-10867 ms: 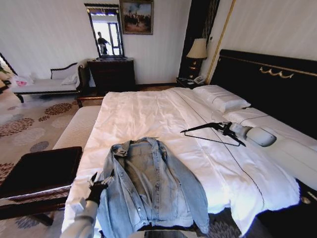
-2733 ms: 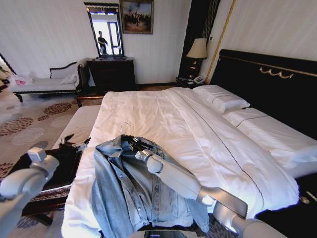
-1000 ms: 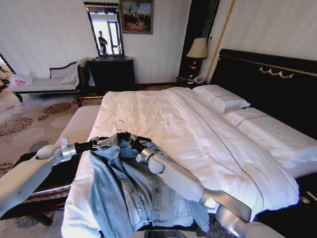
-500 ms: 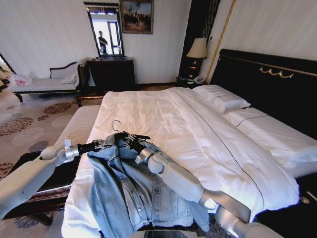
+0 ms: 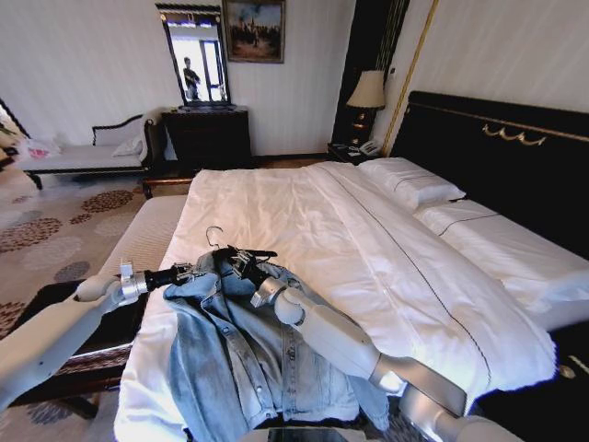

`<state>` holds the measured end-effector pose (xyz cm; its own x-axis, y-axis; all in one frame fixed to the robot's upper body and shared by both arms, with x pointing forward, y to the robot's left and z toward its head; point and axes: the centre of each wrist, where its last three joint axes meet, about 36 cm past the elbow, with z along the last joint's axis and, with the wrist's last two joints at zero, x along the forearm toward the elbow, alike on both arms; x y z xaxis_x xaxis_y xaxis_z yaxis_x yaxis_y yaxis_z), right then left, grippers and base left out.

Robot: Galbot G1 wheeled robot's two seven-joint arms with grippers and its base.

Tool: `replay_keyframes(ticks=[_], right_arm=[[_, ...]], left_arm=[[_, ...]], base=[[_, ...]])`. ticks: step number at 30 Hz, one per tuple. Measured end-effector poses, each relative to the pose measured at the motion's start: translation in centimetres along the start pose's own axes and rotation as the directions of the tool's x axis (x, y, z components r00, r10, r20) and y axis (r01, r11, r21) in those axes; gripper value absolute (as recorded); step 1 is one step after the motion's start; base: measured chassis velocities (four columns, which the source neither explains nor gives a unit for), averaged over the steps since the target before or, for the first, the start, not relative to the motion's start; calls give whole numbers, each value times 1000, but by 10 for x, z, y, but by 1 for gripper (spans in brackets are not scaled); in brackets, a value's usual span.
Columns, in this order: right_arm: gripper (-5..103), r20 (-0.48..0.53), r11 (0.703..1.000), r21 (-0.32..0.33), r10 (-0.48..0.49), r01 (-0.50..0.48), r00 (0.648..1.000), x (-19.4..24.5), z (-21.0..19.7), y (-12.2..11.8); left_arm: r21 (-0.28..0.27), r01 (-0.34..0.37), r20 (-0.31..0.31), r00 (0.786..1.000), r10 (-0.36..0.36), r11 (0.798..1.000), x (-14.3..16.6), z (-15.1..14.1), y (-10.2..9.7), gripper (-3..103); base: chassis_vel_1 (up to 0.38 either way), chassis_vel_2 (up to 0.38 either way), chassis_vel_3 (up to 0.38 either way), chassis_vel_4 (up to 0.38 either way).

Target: Pick up the clothes from the bed and hang them on the clothes hanger.

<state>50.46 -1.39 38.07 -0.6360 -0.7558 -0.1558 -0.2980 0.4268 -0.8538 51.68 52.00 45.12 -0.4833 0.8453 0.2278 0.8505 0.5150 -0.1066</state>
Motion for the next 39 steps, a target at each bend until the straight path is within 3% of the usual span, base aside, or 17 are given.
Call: replay_keyframes(ticks=[14,16,18,20,23,25,29,31,33,34,36,39], right_arm=[[29,-12,999,-32,21,-21,1000,5,-3,-1],[39,-18,999,-30,34,-34,999,6,-2,-4],[39,-18,999,-31,34,-35,999,7,-2,-4],[56,-28,998,-43,38,-39,999,10,-3,-7],[61,-35,998,-55,38,-40,999,13,-3,-9],[72,-41,997,-72,34,-37,999,19,-3,-13],[83,-56,994,-105,34,-40,998,29,-3,-20],[93,-90,988,-145,37,-50,995,43,-2,-30],[93,-117,983,-172,38,-58,992,51,-2,-35],[99,-179,971,-226,33,-74,983,69,2,-44],[100,-276,946,-307,20,-107,961,99,6,-55],[100,-335,929,-349,-4,-120,942,121,8,-59]], left_arm=[[-34,12,4,1000,-12,999,3,-4,-3,20],[-32,27,-2,1000,-27,999,6,-3,-4,19],[-33,25,-3,1000,-25,999,5,-3,-5,19],[-39,23,-5,1000,-23,999,6,-3,-7,19],[-40,21,-4,1000,-21,999,6,-3,-8,19],[-43,20,-5,1000,-20,999,7,-3,-10,19],[-48,19,-8,1000,-20,999,8,-3,-10,19],[-51,22,-8,1000,-23,998,10,-3,-10,19],[-51,23,-7,1000,-23,998,10,-3,-10,19],[-53,26,-4,1000,-26,998,12,-3,-10,19],[-54,29,3,1000,-29,998,14,-1,-13,19],[-51,34,12,999,-34,998,16,2,-15,19]], base=[[0,0,0,0],[0,0,0,0],[0,0,0,0],[0,0,0,0],[0,0,0,0],[0,0,0,0],[0,0,0,0],[0,0,0,0],[0,0,0,0],[0,0,0,0],[0,0,0,0],[0,0,0,0]])
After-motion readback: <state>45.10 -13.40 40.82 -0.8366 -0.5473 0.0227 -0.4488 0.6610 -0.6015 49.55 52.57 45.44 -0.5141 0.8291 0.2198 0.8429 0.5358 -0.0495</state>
